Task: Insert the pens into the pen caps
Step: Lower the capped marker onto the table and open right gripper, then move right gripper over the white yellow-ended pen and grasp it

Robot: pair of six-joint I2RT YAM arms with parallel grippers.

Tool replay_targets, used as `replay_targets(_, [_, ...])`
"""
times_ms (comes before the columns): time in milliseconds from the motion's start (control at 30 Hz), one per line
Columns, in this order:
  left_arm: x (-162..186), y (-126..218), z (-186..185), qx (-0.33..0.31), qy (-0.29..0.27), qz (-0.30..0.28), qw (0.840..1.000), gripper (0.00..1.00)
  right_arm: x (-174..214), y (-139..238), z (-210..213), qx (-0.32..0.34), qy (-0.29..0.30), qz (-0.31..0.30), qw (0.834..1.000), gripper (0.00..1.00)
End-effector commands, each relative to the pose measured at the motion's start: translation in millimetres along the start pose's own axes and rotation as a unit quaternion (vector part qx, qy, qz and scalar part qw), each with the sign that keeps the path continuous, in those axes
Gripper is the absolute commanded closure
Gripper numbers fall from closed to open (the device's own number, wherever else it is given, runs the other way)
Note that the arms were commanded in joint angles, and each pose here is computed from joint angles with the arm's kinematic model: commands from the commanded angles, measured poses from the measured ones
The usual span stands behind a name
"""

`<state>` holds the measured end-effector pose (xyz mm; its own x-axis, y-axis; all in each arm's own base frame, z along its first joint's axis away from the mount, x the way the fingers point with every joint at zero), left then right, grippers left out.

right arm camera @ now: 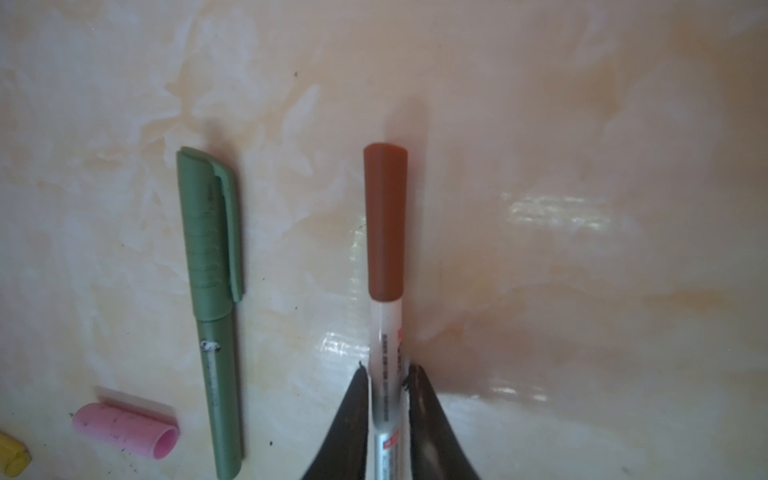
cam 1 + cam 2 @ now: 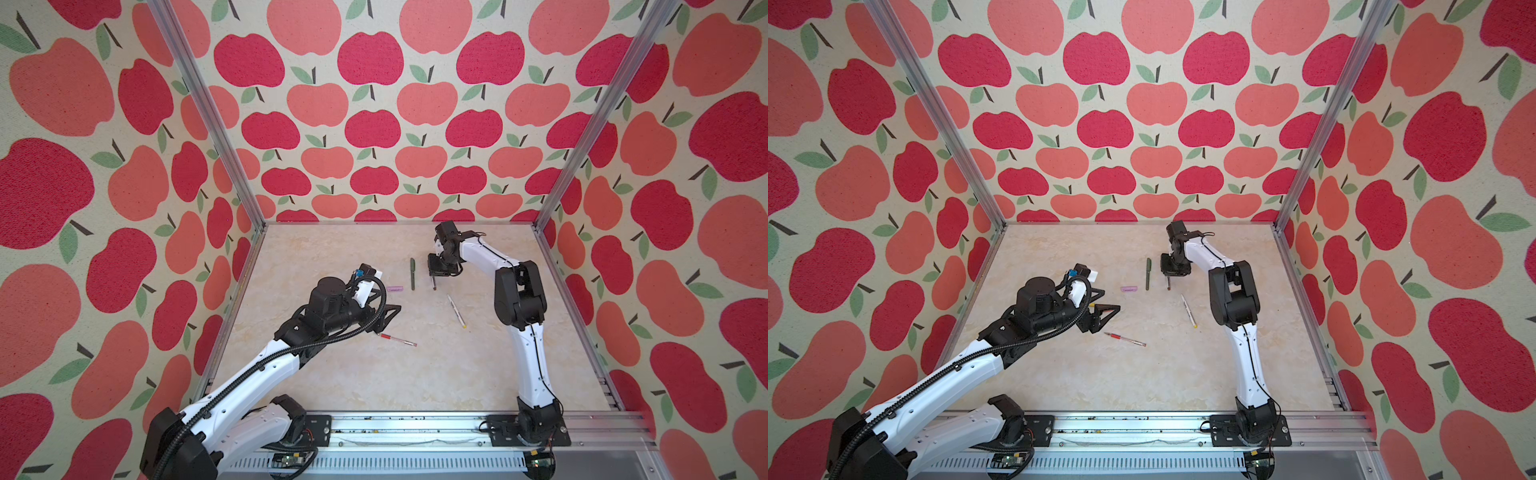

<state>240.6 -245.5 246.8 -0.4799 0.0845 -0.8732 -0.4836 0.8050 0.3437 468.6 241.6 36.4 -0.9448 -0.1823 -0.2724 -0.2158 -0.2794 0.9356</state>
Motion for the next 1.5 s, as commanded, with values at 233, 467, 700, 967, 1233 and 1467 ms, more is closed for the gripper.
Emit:
replay_targets(233, [-10.4, 6.3, -2.4, 0.002, -0.003, -0.020, 1.000, 0.16, 0.3, 17.8, 6.7, -0.012, -0.009, -0.026, 1.000, 0.72])
replay_targets(467, [-19.5, 13.9, -5.2, 0.002, 0.001, -0.042, 0.999, 0.13, -7.1, 59.4, 17.1, -0.022, 0.000, -0.063, 0.998, 0.71])
replay_targets(700, [-28.4, 32.8, -14.9, 0.012, -0.001, -0.068, 0.998, 0.01, 8.2, 116.2, 28.6, -0.020, 0.036, -0.100, 0.994, 0.67])
replay_targets(967, [-29.7, 53.5, -10.1, 0.008, 0.026, -0.097, 0.995, 0.01, 88.8, 136.7, 6.7, 0.021, 0.055, -0.059, 0.997, 0.62])
replay_targets(1233, [-17.8, 41.2, 16.0, 0.042, 0.186, -0.078, 0.978, 0.01, 136.5, 126.4, -15.6, 0.063, 0.061, -0.022, 0.996, 0.56])
replay_targets(1467, [4.0, 19.8, 36.3, 0.060, 0.303, -0.028, 0.951, 0.01, 140.4, 87.9, -27.8, 0.085, 0.065, 0.015, 0.994, 0.57])
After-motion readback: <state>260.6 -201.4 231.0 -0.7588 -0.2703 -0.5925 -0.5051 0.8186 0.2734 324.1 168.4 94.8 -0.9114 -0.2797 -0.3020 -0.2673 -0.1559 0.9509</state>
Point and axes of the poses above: each gripper's point midway between its finger pads, its own y axis back along the fingers, its own z axis along the line the jaws close on, x = y × z, the point moved 1 cm from there along y, back along the fingers, and after that the axes turned 5 degrees about y, right-handed, at the moved point
